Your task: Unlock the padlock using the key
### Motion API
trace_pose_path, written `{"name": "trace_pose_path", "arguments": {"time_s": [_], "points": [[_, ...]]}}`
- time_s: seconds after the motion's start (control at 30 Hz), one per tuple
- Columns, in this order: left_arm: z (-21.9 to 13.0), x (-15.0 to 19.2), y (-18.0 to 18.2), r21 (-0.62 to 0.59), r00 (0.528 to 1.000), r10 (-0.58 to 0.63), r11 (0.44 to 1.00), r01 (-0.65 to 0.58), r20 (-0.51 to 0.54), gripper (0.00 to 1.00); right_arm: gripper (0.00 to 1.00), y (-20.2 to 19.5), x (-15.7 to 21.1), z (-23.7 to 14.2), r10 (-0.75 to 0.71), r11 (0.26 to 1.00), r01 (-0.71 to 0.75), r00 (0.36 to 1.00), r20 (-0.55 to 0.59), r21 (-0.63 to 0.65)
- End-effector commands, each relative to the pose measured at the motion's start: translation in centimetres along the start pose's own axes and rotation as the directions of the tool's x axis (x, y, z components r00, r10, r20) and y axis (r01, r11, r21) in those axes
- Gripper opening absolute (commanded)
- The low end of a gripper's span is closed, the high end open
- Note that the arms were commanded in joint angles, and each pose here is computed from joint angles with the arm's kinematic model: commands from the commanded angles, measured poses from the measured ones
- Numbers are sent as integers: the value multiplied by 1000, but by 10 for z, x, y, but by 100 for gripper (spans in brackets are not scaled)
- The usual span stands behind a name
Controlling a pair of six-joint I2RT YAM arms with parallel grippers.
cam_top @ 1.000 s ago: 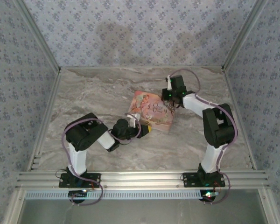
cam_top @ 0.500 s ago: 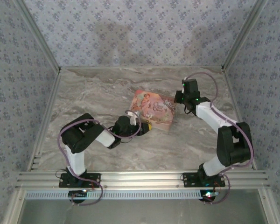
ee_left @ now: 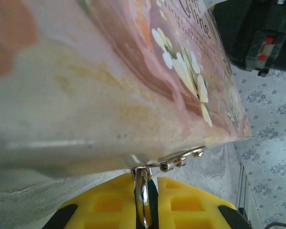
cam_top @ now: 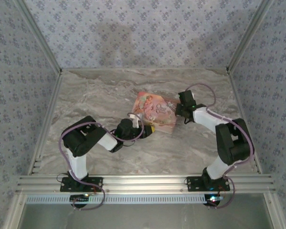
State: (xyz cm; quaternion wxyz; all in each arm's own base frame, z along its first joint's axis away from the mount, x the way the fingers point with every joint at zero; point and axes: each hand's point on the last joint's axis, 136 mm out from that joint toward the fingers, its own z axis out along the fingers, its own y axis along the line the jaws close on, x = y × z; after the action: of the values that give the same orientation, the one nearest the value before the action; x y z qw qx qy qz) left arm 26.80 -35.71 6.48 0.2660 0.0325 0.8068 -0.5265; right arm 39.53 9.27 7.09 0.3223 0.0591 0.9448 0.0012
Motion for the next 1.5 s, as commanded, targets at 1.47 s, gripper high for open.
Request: {"name": "trace_pose_path", "arguments": {"time_s": [1.47], "points": [[5,-52,-45,-87,957,-273,956,281,93,7,0,33,-2,-201,394,494,-215,919,-3,-843]]}}
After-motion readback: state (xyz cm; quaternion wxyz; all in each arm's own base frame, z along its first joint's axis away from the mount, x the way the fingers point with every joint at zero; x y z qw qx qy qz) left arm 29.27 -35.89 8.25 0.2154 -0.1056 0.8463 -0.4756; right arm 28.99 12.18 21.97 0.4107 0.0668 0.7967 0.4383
